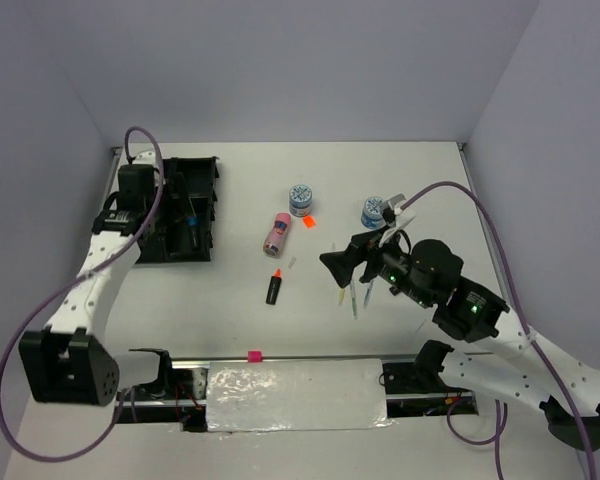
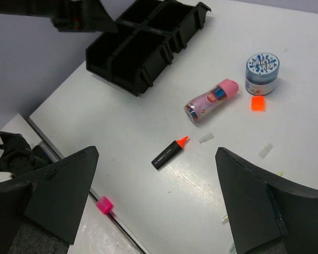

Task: Sort the stationery into containers
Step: Place the pen in the storage box, then pick up the pen from the center of the board.

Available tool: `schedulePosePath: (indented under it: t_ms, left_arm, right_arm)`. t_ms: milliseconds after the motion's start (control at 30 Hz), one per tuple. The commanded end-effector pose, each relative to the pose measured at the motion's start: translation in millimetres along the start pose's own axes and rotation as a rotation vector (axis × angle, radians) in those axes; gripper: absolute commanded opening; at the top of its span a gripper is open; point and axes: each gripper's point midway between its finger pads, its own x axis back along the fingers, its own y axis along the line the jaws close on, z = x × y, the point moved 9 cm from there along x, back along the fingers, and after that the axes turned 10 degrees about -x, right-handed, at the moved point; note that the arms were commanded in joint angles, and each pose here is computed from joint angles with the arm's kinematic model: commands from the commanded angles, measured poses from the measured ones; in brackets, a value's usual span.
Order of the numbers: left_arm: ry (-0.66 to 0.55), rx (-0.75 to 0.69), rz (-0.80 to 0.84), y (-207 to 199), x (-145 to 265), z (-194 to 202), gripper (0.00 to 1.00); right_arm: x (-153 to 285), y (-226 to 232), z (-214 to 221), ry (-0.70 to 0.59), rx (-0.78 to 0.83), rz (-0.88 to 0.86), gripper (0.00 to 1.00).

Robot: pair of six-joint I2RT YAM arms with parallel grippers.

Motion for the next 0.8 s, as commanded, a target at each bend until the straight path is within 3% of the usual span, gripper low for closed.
schedulePosePath:
  t_ms: [0,167,333,567,767]
  left_arm:
    - [-0.055,-0.010,0.061,-14.4,41.3,1.1,0.99]
    - [-0.031,-0.069,0.142,-54.4,73.2,36.6,0.99]
    - [0.023,-0.066,0.166,-112.7,79.5,84.9,0.99]
    - [0.127,-0.232,0.239,-189.1,46.0,135.1,0.97]
    - [0.200,-0.335,0.218,-209.5,10.5,155.9,0.89]
  right_arm:
    - [-8.4,-5.8,5.6,0.008,-0.062,0.085,1.00]
    - [-22.2,-21.4,29.8,0.048,-0.133,0.217,1.00]
    - [-15.6,-27.2,31.5,0.077,-0.169,0.312,1.00]
    - [1.2,-39.0,37.3,0.139,-0.152,0.444,1.00]
    - [9.4,-40.6,42.8,0.158,-0.136,0.405,1.00]
